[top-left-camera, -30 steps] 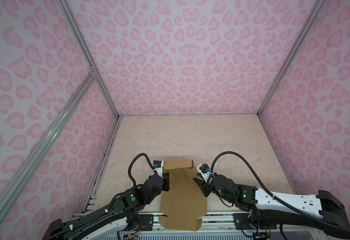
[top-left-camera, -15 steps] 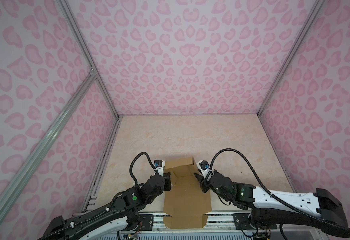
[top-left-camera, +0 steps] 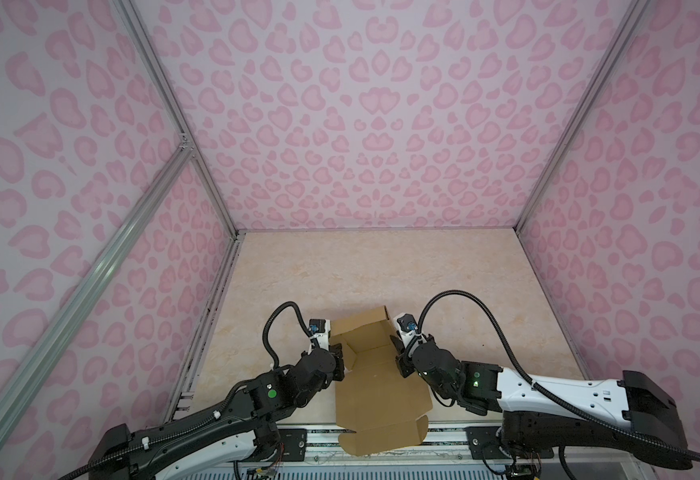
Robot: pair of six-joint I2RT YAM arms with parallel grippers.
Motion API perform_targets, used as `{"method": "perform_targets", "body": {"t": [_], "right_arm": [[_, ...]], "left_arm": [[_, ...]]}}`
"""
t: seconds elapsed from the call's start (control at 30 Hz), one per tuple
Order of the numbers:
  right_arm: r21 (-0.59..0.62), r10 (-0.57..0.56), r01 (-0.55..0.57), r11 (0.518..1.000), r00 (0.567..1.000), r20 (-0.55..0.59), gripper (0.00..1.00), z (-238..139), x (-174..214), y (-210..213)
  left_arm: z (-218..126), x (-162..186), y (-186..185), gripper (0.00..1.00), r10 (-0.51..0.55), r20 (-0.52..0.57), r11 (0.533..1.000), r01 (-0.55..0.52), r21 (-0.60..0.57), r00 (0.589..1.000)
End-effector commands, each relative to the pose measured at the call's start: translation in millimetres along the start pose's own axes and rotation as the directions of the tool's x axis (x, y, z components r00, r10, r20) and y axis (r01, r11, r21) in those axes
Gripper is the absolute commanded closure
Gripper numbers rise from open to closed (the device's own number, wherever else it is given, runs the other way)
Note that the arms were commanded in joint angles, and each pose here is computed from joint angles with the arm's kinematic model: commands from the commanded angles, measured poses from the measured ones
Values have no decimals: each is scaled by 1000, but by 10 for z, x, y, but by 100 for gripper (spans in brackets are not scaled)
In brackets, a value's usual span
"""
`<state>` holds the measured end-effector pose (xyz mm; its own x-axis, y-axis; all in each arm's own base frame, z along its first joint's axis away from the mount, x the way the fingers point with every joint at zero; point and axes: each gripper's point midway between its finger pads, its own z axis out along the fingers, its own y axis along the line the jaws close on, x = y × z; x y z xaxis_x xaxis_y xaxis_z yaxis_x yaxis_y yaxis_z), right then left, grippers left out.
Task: Fold the paper box
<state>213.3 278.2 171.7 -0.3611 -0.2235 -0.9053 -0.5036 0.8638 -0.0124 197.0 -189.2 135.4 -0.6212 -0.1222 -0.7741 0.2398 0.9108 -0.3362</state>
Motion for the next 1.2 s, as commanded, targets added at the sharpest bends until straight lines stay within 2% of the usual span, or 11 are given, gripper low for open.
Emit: {"method": "perform_targets", "body": {"t": [0.0, 0.47, 0.9, 1.17], "right_arm": [[101, 9, -10, 995, 1000, 8, 78, 10, -18, -143], [198, -39, 44, 979, 999, -32, 86, 37, -16, -171], [303, -43, 66, 951, 996, -83, 100, -9, -48, -321], [294, -16, 54, 954, 992, -128, 100, -31, -59, -487]], "left_arm": [[4, 19, -23, 97, -7, -23, 1000, 7, -10, 1000], [35, -53, -61, 96, -17, -58, 996, 12, -85, 998], [74, -83, -132, 96, -21, -84, 991, 9, -133, 996], [133, -62, -142, 96, -19, -110, 985, -1, -172, 994]]}}
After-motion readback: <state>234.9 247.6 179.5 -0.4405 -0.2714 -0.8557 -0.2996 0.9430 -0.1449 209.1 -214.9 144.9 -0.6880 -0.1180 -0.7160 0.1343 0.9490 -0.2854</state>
